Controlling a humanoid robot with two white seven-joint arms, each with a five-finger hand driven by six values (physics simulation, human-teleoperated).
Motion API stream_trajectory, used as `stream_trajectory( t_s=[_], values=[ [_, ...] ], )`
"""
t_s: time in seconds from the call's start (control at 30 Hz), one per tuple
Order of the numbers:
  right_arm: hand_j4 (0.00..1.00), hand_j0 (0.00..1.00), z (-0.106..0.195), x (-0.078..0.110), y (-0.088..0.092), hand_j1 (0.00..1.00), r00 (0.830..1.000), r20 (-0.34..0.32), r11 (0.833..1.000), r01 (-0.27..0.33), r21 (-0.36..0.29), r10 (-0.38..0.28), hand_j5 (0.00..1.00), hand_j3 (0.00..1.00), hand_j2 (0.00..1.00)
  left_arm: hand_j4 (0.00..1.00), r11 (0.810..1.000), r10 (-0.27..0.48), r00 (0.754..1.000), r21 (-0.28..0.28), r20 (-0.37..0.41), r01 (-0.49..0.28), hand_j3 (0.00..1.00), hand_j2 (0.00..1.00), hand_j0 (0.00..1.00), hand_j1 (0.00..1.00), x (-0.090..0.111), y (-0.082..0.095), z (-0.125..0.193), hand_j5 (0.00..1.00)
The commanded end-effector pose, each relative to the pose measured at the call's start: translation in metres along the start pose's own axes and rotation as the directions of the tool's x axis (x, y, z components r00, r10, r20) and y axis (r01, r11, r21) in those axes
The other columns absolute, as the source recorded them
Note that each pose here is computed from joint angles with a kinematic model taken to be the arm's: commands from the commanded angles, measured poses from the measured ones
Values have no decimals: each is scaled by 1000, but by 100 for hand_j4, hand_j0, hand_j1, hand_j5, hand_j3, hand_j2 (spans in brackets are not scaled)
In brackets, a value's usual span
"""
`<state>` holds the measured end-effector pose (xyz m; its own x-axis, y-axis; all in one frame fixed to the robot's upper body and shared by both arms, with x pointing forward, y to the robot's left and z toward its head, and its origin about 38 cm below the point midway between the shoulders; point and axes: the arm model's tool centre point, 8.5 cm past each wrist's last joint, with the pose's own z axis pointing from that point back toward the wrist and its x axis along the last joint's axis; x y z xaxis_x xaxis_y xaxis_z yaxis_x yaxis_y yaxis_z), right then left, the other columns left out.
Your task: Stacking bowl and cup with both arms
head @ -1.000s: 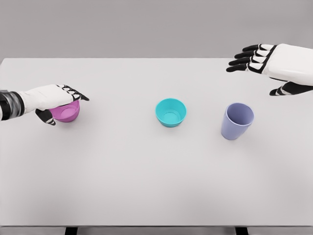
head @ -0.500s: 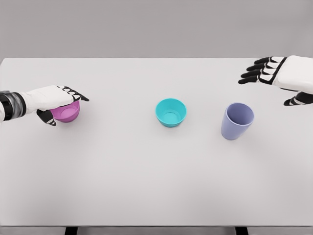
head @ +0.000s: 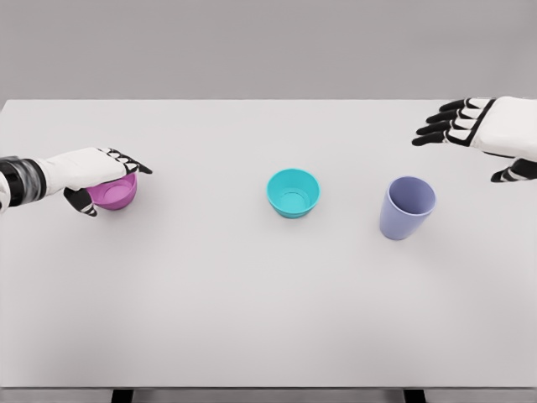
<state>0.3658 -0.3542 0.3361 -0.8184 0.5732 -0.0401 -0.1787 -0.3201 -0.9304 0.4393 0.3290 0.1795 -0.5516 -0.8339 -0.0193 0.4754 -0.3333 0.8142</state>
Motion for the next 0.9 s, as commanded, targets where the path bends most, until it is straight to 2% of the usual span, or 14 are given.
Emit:
stream_trajectory(
  t_s=[0.0,0.07,0.13,0.17,0.23,0.33,0.43,0.53,0.6,0.7,0.73,0.87],
  values=[
    [100,100,2,-1,0,100,1000,-5,1000,3,1,-3,100,100,100,100,1000,7,1000,0,-2,-7,100,100,100,100,-1,-1,-1,100],
    [100,100,2,0,4,100,1000,-6,1000,11,13,-11,100,100,100,100,1000,7,1000,-2,-4,-7,100,100,100,100,-1,-1,-1,100],
    [100,100,-4,3,19,100,999,13,999,50,18,-50,100,100,100,100,1000,-5,1000,-5,-11,5,100,100,100,100,-2,-2,-2,100],
    [100,100,-6,4,18,100,998,20,998,56,7,-56,100,100,100,100,1000,-3,1000,-8,-12,3,100,100,100,100,-1,-3,-4,100],
    [100,100,-5,5,14,100,995,43,996,87,-22,-86,100,100,100,94,1000,-18,1000,-16,5,18,94,94,94,94,-3,-6,-4,94],
    [100,100,-3,4,9,100,996,38,997,78,-26,-77,100,100,100,82,999,-38,999,-19,34,39,82,82,82,82,-2,-7,-5,82],
    [100,100,-2,4,11,100,996,36,997,79,-18,-79,100,100,100,75,999,-37,999,-16,33,37,75,75,75,75,-2,-6,-4,75],
    [100,100,-2,4,15,100,996,35,996,86,-6,-86,100,100,100,72,999,-34,999,-9,36,34,72,72,72,72,-2,-5,-4,72],
    [100,100,16,-1,9,100,998,-14,998,57,36,-56,100,100,100,72,999,-38,998,-2,40,38,72,72,72,72,0,-2,-4,72],
    [100,100,21,-3,3,100,999,-26,999,45,29,-44,100,100,100,72,999,-51,997,13,49,50,72,72,72,72,4,5,-3,72],
    [100,100,27,-5,1,100,998,-42,998,38,46,-36,100,100,100,72,998,-63,996,22,56,62,72,72,72,72,7,8,-1,72],
    [100,100,33,-14,6,100,996,-71,997,55,56,-51,100,100,100,72,995,-93,992,47,80,89,72,72,72,72,19,17,1,72]
  ],
)
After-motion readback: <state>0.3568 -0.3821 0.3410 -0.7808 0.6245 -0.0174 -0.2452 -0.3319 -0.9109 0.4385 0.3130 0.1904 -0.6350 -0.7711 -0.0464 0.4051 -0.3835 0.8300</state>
